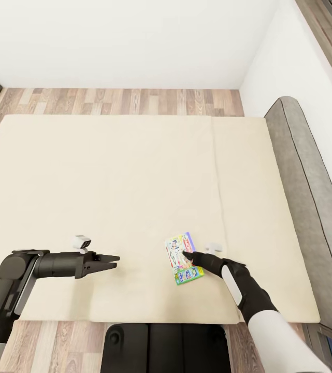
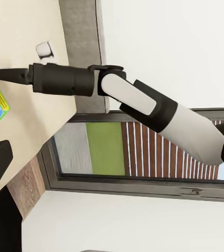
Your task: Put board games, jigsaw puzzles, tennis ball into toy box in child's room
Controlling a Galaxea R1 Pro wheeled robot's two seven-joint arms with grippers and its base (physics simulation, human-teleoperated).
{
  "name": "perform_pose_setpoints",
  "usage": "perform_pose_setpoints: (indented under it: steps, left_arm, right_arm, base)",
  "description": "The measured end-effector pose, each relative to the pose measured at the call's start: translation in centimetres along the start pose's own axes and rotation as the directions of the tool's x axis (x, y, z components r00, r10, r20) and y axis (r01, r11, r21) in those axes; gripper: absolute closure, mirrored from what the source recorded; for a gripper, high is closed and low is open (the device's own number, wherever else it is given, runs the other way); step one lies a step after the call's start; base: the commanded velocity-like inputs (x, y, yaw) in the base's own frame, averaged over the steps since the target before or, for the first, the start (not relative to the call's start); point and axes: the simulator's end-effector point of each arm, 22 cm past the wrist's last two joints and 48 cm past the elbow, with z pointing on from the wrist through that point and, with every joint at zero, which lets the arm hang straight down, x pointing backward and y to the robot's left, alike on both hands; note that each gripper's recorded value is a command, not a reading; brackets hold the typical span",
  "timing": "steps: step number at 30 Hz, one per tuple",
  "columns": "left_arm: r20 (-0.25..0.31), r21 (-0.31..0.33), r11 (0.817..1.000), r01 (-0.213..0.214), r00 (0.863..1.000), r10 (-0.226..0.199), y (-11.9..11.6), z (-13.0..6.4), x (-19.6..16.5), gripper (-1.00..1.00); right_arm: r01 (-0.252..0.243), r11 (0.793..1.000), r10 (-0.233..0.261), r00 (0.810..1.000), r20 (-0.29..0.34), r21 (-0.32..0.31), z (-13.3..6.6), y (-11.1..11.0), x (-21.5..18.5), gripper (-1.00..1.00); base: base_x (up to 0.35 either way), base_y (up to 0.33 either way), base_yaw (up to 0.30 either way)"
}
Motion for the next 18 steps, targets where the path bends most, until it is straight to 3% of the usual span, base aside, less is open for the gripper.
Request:
perform_pose_setpoints:
  steps: [9,18]
  left_arm:
    - [0.000,0.000,1.000,0.000,1.000,0.000,0.0,0.0,0.0,-1.00]
    - [0.000,0.000,1.000,0.000,1.000,0.000,0.0,0.0,0.0,-1.00]
  right_arm:
    - [0.059,0.998,-0.059,0.998,-0.032,-0.016,0.7,1.9,1.2,-1.00]
    - [0.059,0.998,-0.060,0.997,-0.040,-0.035,1.1,3.3,1.6,-1.00]
  base:
    - [0.000,0.000,0.000]
    - [0.000,0.000,0.000]
